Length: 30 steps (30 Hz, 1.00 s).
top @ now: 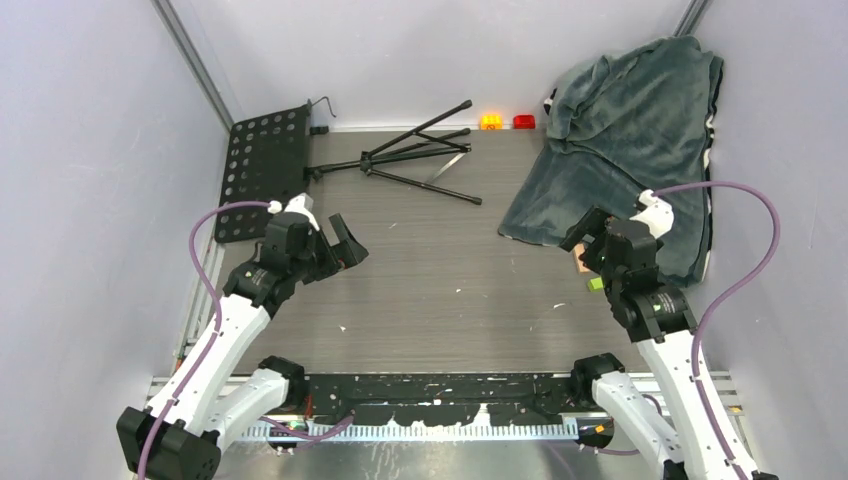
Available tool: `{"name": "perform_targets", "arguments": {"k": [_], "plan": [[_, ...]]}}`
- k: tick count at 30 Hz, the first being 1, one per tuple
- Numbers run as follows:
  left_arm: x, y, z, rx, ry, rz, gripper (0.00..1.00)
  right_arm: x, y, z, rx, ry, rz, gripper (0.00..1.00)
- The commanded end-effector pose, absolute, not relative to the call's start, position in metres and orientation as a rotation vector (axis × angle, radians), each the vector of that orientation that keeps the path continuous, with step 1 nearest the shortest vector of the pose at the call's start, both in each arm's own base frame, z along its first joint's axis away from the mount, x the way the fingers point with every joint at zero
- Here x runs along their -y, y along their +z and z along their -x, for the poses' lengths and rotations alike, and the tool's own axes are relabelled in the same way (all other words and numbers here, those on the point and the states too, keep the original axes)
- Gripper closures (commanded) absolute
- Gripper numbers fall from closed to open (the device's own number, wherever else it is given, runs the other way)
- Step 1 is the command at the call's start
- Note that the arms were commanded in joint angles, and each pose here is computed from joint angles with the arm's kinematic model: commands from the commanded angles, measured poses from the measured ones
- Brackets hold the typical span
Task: Remove the pillowcase from the pillow
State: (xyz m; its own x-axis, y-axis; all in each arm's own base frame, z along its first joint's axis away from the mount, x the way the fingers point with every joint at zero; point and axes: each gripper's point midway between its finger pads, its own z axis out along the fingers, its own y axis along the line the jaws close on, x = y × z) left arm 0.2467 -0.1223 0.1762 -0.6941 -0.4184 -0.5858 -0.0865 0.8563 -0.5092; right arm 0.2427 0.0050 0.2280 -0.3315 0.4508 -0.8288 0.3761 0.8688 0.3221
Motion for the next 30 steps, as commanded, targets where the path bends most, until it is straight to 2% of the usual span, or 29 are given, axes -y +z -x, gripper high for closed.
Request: {"name": "perform_targets", "arguments": {"k": [1,9,18,26,28,30], "plan": [[0.126,0.198,-0.247,-2.240,-0.629,0.313,0.00,-0.007,0.240,-0.256,-1.967,0.095,-0.659,0.00],[0.140,0.192,-0.235,-2.248,-0.730,0.189,0.00,0.030,0.236,-0.318,-2.018,-0.077,-0.775,0.00],[0.150,0.185,-0.230,-2.300,-0.779,0.119,0.00,0.078,0.166,-0.373,-2.188,-0.354,-0.855,0.00],[0.151,0.182,-0.231,-2.302,-0.782,0.103,0.00,0.091,0.095,-0.414,-2.349,-0.363,-0.887,0.01],[0.151,0.181,-0.230,-2.304,-0.777,0.098,0.00,0.096,0.092,-0.418,-2.350,-0.363,-0.904,0.09],[0.150,0.182,-0.229,-2.302,-0.770,0.094,0.00,0.103,0.105,-0.420,-2.315,-0.404,-0.886,0.29]]}}
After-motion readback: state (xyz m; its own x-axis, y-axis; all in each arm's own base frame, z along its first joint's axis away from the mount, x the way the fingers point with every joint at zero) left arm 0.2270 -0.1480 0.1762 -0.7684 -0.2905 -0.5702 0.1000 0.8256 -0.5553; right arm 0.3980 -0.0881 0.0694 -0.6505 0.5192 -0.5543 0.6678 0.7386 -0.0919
